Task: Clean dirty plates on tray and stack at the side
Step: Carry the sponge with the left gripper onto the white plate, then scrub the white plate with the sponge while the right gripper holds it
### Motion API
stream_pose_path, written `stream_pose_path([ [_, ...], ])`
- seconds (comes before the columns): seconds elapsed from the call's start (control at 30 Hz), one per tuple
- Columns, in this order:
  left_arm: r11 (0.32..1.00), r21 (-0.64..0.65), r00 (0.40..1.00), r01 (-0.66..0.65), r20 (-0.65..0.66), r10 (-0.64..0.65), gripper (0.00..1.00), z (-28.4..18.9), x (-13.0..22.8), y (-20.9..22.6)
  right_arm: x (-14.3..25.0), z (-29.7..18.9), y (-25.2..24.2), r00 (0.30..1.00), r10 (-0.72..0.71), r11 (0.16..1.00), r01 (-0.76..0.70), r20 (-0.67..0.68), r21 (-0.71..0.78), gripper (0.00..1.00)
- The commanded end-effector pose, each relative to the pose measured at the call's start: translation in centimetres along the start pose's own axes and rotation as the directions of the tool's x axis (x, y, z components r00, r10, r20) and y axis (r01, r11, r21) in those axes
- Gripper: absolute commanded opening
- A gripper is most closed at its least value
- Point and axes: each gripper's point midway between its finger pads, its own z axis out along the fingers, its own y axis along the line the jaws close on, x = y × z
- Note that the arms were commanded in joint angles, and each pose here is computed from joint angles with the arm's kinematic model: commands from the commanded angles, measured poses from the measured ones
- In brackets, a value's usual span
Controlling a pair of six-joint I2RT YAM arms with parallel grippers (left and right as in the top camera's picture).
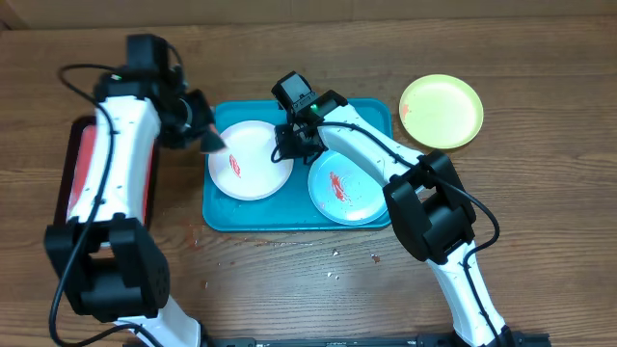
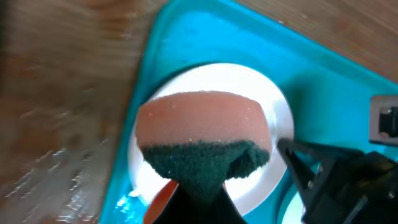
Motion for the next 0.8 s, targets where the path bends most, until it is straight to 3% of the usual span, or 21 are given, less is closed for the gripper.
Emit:
stream_pose_path([
  [0.0, 0.998, 0.056, 0.999, -0.009, -0.041, 0.011, 0.04, 3.0, 2.1, -2.3, -0.6, -1.6, 0.8, 0.998, 0.051, 0.999, -0.051, 0.036, -0.005, 0.04],
  [0.37, 0.995, 0.101, 1.0, 0.013, -0.029, -0.01, 0.05, 9.1, 3.7, -6.3, -0.3, -1.6, 1.0, 0.999, 0.045, 0.999, -0.045, 0.03, -0.003, 0.04],
  [0.57, 0.999, 0.024, 0.995, 0.046, -0.088, -0.044, 0.04, 11.0, 4.8, -4.2, -0.2, -1.6, 0.9, 0.999, 0.046, 0.999, -0.046, 0.023, 0.0, 0.04],
  [0.77, 0.982, -0.168, 0.993, 0.083, -0.072, -0.096, 0.04, 10.4, 4.6, 0.7, -0.2, -1.6, 0.9, 0.999, 0.045, 0.999, -0.046, 0.025, 0.0, 0.03],
])
